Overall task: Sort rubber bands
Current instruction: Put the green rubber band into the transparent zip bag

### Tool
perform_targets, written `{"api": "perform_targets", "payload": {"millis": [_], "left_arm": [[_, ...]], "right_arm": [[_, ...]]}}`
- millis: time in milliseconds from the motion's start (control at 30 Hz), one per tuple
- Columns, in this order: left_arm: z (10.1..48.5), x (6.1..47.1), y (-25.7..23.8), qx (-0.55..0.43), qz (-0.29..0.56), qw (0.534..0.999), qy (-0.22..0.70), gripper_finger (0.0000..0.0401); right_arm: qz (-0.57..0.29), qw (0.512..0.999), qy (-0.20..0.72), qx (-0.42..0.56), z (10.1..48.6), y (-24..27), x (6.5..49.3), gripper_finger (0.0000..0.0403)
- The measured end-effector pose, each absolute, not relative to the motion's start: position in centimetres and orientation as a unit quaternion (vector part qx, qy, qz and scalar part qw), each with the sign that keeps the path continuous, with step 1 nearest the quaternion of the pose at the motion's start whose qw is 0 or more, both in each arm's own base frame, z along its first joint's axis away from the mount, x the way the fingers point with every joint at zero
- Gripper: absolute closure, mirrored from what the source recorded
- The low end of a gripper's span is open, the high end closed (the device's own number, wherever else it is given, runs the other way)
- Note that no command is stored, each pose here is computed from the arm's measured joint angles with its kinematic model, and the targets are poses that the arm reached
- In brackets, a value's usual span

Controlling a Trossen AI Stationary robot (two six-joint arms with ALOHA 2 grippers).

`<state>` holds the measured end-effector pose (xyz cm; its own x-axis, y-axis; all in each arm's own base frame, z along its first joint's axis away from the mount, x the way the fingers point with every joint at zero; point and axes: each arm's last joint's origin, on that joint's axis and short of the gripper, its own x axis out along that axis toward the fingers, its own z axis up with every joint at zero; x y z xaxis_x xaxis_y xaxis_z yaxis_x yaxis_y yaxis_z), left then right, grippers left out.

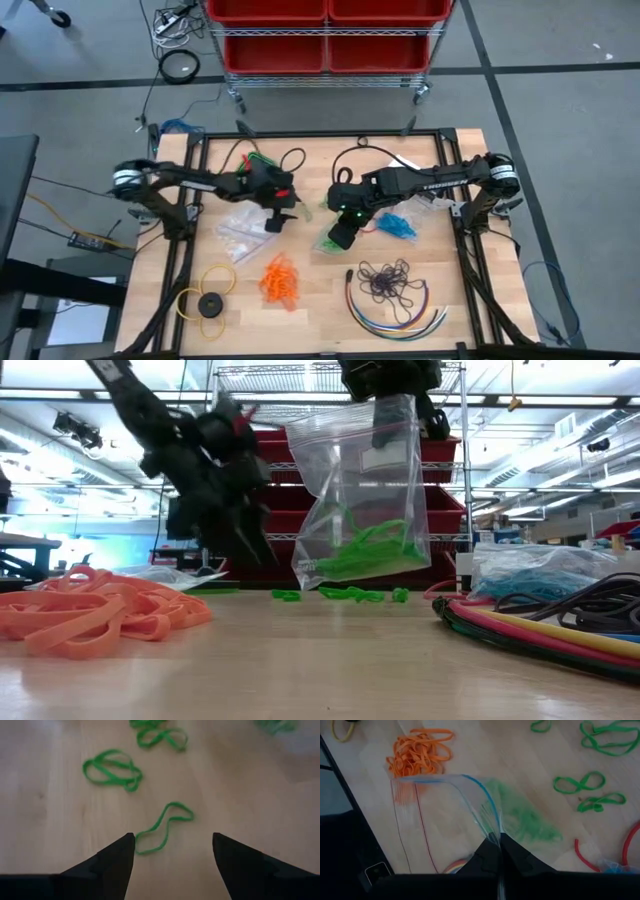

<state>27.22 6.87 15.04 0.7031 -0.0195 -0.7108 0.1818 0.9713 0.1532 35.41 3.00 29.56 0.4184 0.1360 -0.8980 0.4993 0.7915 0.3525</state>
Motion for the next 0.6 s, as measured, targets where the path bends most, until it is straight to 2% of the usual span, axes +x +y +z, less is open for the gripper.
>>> {"api": "perform_targets", "payload": {"millis": [267,367,467,600], "left_arm": [[12.0,29.6,8.8,0.079,-0.059,0.902,0.421,0.0130],[11.4,30.3,9.1,0.070,-0.081,0.900,0.423,0.0150],[10.8,30.5,9.1,0.074,-0.100,0.890,0.438,0.0211],[10.8,30.3,8.9,0.088,-0.128,0.884,0.442,0.0355]], "right_arm": [[-0.113,0.789,0.526,0.298,29.6,3.0,35.4,0.0403],[-0.113,0.789,0.526,0.297,29.6,3.0,35.4,0.0403],[-0.114,0.790,0.525,0.296,29.6,3.0,35.5,0.0403],[-0.115,0.789,0.525,0.297,29.6,3.0,35.4,0.0403]]}}
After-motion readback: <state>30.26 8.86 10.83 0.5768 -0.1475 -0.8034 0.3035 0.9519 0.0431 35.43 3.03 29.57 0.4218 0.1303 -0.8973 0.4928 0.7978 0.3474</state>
